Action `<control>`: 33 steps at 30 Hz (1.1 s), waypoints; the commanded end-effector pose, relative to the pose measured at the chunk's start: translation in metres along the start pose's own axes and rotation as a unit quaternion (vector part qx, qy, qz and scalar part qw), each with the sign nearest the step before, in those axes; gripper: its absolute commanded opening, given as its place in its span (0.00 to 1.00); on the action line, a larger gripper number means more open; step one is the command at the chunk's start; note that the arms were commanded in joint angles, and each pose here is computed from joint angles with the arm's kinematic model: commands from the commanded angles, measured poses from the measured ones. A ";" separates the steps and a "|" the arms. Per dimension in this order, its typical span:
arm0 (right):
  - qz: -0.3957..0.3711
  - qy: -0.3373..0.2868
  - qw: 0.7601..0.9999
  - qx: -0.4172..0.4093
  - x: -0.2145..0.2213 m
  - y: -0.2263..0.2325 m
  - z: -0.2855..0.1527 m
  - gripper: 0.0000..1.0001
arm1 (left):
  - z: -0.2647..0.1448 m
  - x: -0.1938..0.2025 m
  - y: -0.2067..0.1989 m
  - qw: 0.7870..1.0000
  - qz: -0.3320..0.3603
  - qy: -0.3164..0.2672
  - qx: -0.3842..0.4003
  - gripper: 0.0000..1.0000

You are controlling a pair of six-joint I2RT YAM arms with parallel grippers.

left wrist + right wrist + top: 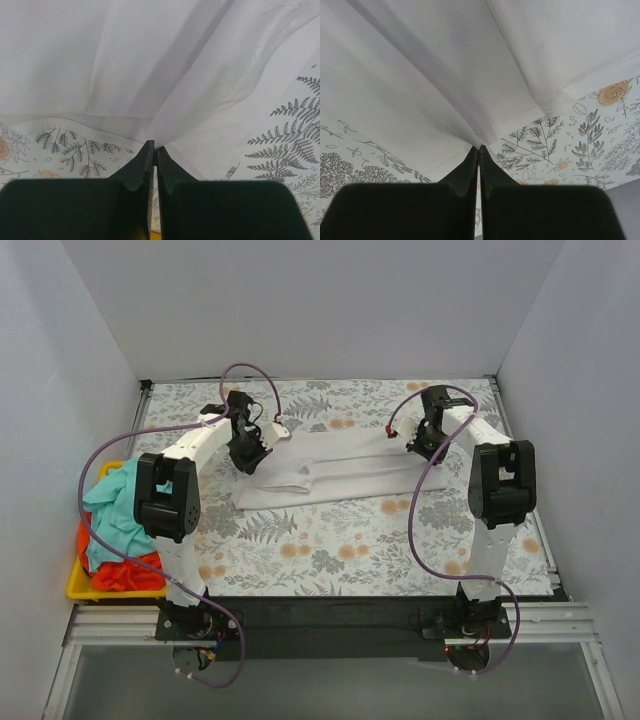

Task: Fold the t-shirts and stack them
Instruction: Fold the tshirt

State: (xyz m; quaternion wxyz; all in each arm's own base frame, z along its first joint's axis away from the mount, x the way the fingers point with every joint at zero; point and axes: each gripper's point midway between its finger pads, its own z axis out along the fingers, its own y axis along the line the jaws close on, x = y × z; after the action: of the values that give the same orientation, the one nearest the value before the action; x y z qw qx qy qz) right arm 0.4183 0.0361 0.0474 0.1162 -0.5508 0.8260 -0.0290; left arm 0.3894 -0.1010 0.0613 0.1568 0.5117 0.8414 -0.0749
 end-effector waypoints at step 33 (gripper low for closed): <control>0.198 -0.113 0.973 -0.046 -0.037 0.039 -0.054 0.30 | -0.025 -0.088 -0.097 0.977 -0.125 -0.167 -0.041 0.44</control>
State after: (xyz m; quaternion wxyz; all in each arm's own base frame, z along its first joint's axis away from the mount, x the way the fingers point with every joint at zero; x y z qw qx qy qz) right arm 0.4103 0.0743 0.1244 0.2338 -0.4147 0.8782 0.0454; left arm 0.3448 -0.1945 0.1284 0.3046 0.4053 0.8495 -0.1456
